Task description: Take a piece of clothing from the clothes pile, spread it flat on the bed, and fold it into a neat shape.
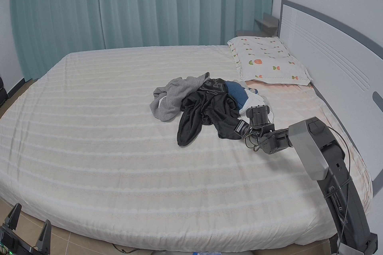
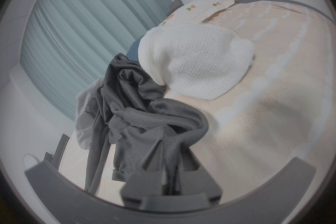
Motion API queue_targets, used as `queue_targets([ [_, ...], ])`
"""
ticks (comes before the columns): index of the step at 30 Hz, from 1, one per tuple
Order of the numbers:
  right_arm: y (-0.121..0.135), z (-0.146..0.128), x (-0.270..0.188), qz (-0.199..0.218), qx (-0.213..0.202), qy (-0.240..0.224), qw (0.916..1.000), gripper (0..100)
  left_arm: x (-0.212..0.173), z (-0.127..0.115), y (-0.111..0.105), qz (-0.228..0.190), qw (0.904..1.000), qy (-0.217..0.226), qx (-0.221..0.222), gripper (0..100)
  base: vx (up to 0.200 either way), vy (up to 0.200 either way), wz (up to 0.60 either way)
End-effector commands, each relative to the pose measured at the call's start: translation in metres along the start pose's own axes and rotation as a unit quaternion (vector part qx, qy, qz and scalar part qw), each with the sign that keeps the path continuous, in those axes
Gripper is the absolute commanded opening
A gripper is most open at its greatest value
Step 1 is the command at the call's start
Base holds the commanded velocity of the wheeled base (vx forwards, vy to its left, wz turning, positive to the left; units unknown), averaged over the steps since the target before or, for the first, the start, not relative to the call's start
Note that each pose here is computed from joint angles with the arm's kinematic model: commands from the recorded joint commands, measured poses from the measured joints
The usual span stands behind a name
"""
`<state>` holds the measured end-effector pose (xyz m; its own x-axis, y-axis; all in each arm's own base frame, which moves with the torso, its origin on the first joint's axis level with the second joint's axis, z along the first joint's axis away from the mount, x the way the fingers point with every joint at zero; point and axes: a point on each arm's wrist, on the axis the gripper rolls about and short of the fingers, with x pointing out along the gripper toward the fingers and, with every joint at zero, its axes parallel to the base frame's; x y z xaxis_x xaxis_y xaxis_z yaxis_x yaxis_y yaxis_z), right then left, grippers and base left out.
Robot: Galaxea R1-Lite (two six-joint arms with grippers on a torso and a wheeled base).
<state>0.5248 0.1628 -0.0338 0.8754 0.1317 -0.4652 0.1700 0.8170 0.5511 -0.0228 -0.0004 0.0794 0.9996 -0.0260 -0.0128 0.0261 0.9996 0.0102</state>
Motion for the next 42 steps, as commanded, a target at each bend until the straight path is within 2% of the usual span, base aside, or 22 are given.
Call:
queue_targets([
  [1, 0.005, 0.0, -0.002, -0.001, 0.0, -0.001, 1.0, 0, 0.0, -0.004, 0.0, 0.0, 1.0, -0.001, 0.0, 100, 0.0, 0.0, 0.0],
  [5, 0.018, 0.016, -0.014, -0.005, 0.027, -0.02, 0.9994, 0, 0.0, -0.004, 0.0, 0.0, 1.0, -0.001, 0.0, 100, 0.0, 0.0, 0.0],
  [8, 0.026, 0.026, -0.043, -0.007, 0.072, -0.003, 0.9973, 0, 0.0, -0.004, 0.0, 0.0, 1.0, -0.001, 0.0, 100, 0.0, 0.0, 0.0],
  [10, 0.029, 0.026, -0.058, -0.007, 0.082, 0.011, 0.9965, 0, 0.0, -0.004, 0.0, 0.0, 1.0, -0.001, 0.0, 100, 0.0, 0.0, 0.0],
  [12, 0.031, 0.028, -0.094, 0.013, 0.089, 0.054, 0.9945, 0, 0.0, -0.004, 0.0, 0.0, 1.0, -0.001, 0.0, 100, 0.0, 0.0, 0.0],
  [17, 0.024, 0.029, -0.161, 0.064, 0.089, 0.089, 0.99, 0, 0.0, -0.004, 0.0, 0.0, 1.0, -0.001, 0.0, 100, 0.0, 0.0, 0.0],
  [19, 0.024, 0.028, -0.164, 0.067, 0.089, 0.09, 0.9897, 0, 0.0, -0.004, 0.0, 0.0, 1.0, -0.001, 0.0, 100, 0.0, 0.0, 0.0],
  [20, 0.02, 0.025, -0.201, 0.117, 0.083, 0.104, 0.9842, 0, 0.0, -0.004, 0.0, 0.0, 1.0, -0.001, 0.0, 100, 0.0, 0.0, 0.0],
  [21, 0.021, 0.032, -0.223, 0.156, 0.081, 0.087, 0.9805, 0, 0.0, -0.004, 0.0, 0.0, 1.0, -0.001, 0.0, 100, 0.0, 0.0, 0.0],
  [22, 0.022, 0.034, -0.235, 0.169, 0.079, 0.08, 0.9791, 0, 0.0, -0.004, 0.0, 0.0, 1.0, -0.001, 0.0, 100, 0.0, 0.0, 0.0],
  [23, 0.022, 0.034, -0.235, 0.169, 0.079, 0.08, 0.9791, 0, 0.0, -0.004, 0.0, 0.0, 1.0, -0.001, 0.0, 100, 0.0, 0.0, 0.0],
  [25, 0.027, 0.037, -0.273, 0.201, 0.058, 0.068, 0.9754, 0, 0.0, -0.004, 0.0, 0.0, 1.0, -0.001, 0.0, 100, 0.0, 0.0, 0.0],
  [28, 0.03, 0.034, -0.298, 0.22, 0.041, 0.066, 0.9725, 0, 0.0, -0.004, 0.0, 0.0, 1.0, -0.001, 0.0, 100, 0.0, 0.0, 0.0],
  [30, 0.036, 0.034, -0.322, 0.242, 0.034, 0.059, 0.9678, 0, 0.0, -0.004, 0.0, 0.0, 1.0, -0.001, 0.0, 100, 0.0, 0.0, 0.0],
  [31, 0.042, 0.034, -0.339, 0.262, 0.029, 0.055, 0.9629, 0, 0.0, -0.004, 0.0, 0.0, 1.0, -0.001, 0.002, 100, 0.0, 0.0, 0.0],
  [34, 0.049, 0.044, -0.378, 0.301, 0.024, 0.019, 0.9532, 0, 0.0, -0.004, 0.0, 0.0, 1.0, -0.001, 0.002, 100, 0.0, 0.0, 0.0],
  [39, 0.048, 0.054, -0.41, 0.334, -0.001, -0.02, 0.9423, 0, 0.0, -0.004, 0.0, -0.002, 1.0, -0.001, 0.0, 100, 0.0, 0.0, 0.0],
  [41, 0.045, 0.052, -0.414, 0.337, -0.011, -0.019, 0.9412, 0, 0.0, -0.004, 0.0, 0.002, 1.0, -0.003, 0.003, 100, 0.0, 0.0, 0.0],
  [42, 0.043, 0.049, -0.422, 0.344, -0.028, -0.023, 0.9381, 0, 0.0, -0.004, 0.0, -0.001, 1.0, -0.004, 0.003, 100, 0.0, 0.0, 0.0],
])
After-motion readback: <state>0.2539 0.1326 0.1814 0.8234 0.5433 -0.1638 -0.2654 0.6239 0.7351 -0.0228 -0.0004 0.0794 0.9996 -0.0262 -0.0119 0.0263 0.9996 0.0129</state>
